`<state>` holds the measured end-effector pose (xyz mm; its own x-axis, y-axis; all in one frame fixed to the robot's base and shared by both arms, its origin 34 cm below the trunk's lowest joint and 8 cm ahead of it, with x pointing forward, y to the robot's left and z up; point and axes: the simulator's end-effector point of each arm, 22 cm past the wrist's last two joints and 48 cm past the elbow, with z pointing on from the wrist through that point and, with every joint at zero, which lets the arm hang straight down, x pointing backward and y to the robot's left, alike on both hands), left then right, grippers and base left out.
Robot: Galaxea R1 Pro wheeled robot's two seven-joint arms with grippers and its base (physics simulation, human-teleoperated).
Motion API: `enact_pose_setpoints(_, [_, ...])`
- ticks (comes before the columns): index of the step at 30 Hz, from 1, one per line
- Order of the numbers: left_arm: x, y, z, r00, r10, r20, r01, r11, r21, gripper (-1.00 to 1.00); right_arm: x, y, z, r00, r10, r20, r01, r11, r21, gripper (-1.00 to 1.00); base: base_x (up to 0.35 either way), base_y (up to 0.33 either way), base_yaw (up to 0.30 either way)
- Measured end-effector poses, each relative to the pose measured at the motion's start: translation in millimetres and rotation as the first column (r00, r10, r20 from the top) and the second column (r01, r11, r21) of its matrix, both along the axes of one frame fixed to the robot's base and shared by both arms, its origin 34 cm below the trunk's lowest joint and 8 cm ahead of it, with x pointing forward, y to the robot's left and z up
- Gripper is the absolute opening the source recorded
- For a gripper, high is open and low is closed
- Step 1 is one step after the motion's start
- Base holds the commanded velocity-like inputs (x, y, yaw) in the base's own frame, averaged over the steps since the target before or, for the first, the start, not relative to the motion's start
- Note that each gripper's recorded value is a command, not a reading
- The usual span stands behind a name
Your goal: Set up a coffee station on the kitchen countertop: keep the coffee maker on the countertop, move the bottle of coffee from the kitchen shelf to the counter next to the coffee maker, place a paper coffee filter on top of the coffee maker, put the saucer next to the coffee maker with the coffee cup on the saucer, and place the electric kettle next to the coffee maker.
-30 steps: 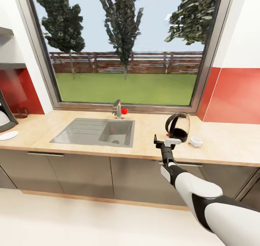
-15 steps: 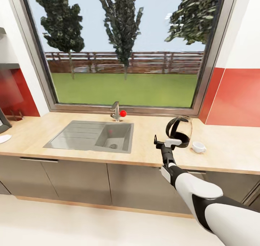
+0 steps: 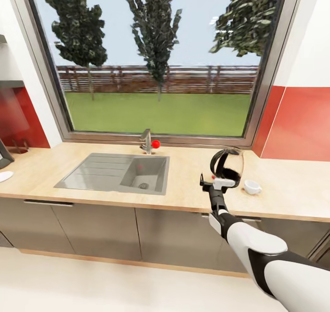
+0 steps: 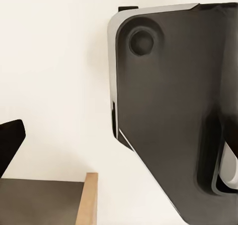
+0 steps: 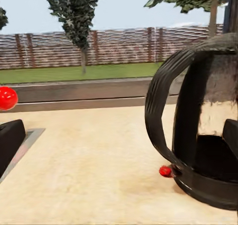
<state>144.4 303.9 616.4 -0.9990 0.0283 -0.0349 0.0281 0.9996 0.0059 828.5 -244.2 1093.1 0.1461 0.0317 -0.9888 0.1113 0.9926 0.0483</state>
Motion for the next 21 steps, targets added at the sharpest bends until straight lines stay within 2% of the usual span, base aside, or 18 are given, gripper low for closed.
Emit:
enact_pose_setpoints(8, [0,0,0,1.000,0.003,0.000,-0.003,1.000,0.000,1.00,-12,3,-24,0.999,0.003,-0.036,-0.003,1.000,0.004,1.00,0.047,-0.002,0.000])
enact_pose_setpoints(17, [0,0,0,1.000,0.004,0.000,-0.004,1.000,0.000,1.00,-14,3,-28,0.999,0.003,-0.042,-0.003,1.000,0.004,1.00,0.220,0.000,0.000])
enact_pose_setpoints(21, [0,0,0,1.000,0.005,0.000,-0.005,1.000,0.000,1.00,-14,3,-28,0.999,0.003,-0.043,-0.003,1.000,0.003,1.00,0.084,0.000,0.000])
